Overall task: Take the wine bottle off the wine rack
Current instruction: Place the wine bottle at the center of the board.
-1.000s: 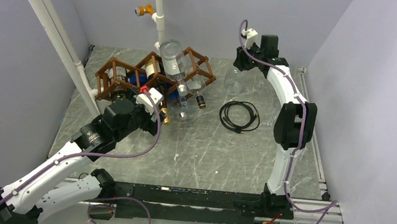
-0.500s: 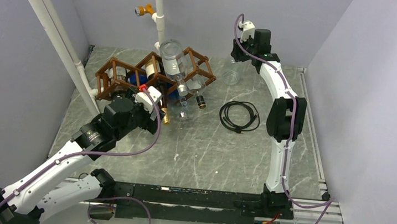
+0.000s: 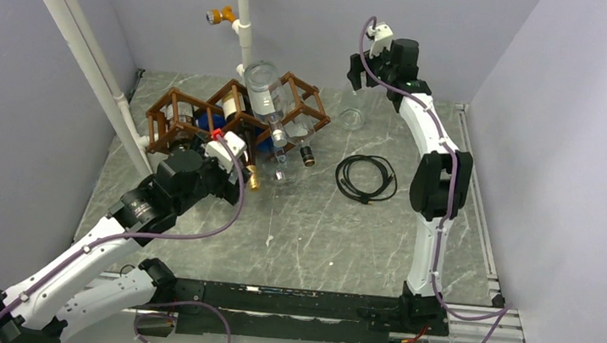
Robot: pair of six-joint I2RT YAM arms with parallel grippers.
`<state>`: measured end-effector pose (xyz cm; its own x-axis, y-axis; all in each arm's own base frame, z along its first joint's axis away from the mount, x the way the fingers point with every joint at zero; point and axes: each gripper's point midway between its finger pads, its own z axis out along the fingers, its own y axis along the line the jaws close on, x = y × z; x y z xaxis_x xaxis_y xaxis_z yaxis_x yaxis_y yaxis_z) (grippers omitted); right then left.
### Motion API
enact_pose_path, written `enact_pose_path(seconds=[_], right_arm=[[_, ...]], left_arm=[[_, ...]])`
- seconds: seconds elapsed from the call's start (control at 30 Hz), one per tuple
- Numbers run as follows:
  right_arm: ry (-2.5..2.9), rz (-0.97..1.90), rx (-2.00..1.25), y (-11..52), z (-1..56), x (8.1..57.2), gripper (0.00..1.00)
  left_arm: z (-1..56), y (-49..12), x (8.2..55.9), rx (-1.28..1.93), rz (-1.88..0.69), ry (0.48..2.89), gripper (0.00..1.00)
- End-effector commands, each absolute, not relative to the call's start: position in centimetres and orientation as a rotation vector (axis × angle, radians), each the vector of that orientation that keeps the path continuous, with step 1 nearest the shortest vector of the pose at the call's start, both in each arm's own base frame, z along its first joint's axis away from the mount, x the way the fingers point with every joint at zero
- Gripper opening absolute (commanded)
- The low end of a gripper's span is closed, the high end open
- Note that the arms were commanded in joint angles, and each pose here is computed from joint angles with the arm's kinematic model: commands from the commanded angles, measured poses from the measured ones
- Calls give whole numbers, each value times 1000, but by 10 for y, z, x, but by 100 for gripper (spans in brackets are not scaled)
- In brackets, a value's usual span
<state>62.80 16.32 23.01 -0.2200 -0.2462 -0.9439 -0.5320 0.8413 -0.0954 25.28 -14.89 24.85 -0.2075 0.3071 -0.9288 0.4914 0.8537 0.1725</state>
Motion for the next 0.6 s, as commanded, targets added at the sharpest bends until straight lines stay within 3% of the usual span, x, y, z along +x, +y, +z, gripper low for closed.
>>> enact_pose_path(seconds=[0.0, 0.3, 0.57], right_arm=[[1660, 289, -624, 162, 314, 597, 87], [1661, 386, -701, 143, 336, 503, 91], [1624, 453, -799, 135, 322, 397, 92]], left_arm=[[259, -146, 251, 593, -195, 1770, 100], [270, -146, 243, 592, -234, 1724, 99], [268, -151, 239, 628, -260, 1708, 99]])
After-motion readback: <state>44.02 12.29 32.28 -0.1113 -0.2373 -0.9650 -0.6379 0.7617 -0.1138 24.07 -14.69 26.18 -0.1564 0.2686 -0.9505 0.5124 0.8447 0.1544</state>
